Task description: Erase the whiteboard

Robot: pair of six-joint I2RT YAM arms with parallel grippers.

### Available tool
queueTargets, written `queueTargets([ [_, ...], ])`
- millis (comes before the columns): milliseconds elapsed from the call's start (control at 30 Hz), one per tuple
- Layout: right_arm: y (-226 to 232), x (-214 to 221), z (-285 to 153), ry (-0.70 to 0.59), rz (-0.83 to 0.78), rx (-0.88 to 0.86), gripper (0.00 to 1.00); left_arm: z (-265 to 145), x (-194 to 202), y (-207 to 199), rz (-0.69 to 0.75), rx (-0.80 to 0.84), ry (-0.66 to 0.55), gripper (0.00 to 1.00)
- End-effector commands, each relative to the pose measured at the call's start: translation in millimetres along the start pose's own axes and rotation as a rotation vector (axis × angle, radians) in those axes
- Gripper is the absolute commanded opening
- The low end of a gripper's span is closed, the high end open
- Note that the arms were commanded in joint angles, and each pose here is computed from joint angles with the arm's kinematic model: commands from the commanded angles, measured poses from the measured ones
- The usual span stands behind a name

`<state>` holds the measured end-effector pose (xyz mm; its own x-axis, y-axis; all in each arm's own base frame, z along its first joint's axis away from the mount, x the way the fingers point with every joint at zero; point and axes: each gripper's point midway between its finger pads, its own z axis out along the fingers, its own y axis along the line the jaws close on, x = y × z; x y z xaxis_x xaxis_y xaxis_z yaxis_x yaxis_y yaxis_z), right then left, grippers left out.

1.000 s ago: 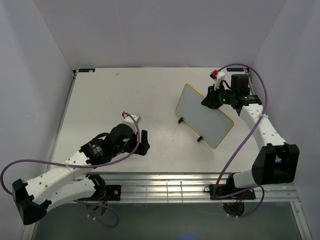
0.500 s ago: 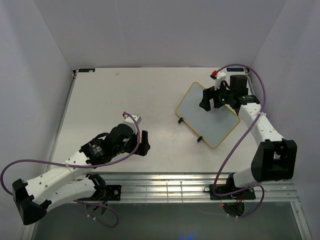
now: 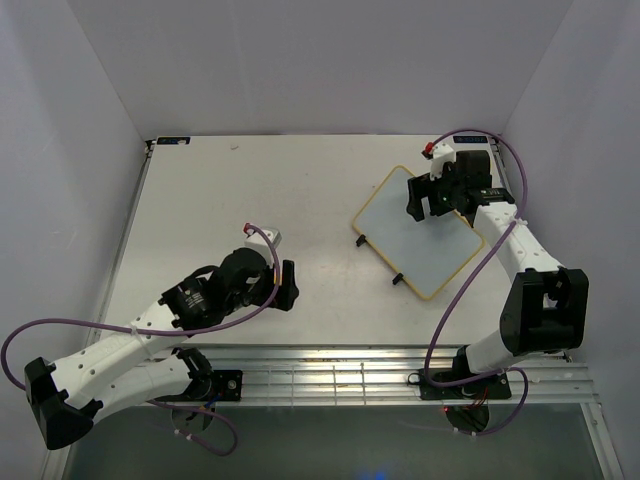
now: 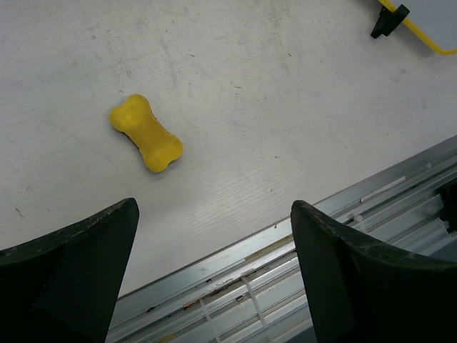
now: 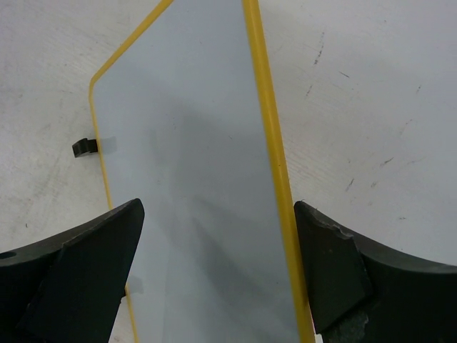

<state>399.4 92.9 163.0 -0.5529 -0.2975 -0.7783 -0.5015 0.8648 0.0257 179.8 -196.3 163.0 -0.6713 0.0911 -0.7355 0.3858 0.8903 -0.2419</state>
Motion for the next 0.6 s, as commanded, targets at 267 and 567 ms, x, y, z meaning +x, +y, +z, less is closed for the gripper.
queueTargets([
  [267, -25, -25, -10, -0.026, 0.040, 0.142, 0.90, -2, -7, 17, -0.033, -0.102, -0.039, 0.98],
  [567, -51, -37, -23, -0.027, 0.074, 0.313, 0.90, 0, -6, 18, -0.032, -0.114, -0.030, 0.98],
])
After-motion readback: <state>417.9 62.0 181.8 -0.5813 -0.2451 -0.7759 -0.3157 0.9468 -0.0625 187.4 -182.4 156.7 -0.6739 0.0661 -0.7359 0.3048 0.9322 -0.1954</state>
